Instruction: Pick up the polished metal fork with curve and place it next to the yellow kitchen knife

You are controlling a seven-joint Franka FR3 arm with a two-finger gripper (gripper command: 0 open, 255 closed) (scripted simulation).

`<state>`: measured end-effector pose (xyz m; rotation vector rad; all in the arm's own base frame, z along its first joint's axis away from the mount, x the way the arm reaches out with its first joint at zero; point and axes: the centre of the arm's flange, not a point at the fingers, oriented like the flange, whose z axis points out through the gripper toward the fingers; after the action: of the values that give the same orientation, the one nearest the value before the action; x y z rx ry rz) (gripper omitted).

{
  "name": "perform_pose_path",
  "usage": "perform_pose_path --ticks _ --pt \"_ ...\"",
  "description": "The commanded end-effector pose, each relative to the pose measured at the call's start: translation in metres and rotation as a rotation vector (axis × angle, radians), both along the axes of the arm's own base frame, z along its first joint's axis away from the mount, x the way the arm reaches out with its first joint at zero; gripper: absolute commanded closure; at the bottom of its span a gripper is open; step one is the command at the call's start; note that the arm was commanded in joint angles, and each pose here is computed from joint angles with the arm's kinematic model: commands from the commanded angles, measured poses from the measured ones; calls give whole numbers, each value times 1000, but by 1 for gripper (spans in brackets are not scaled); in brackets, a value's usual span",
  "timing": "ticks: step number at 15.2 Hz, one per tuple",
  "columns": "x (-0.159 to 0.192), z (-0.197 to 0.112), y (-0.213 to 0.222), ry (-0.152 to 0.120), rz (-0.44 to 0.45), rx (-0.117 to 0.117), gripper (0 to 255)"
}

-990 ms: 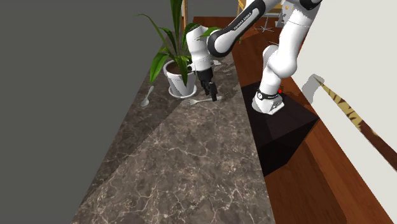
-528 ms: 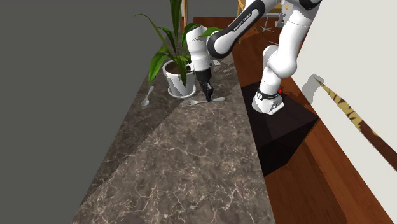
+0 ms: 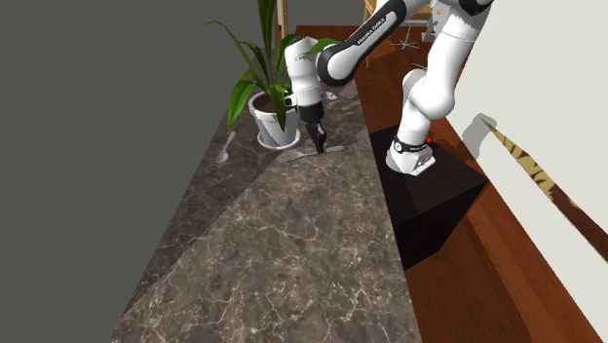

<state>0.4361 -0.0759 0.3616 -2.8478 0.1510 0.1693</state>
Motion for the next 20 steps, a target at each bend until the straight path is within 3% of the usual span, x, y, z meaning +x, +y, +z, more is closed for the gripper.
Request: perform_pose_path --ticks 1,20 --pt "0 10 -3 0 -7 0 255" --pt "0 110 -3 0 -7 0 255"
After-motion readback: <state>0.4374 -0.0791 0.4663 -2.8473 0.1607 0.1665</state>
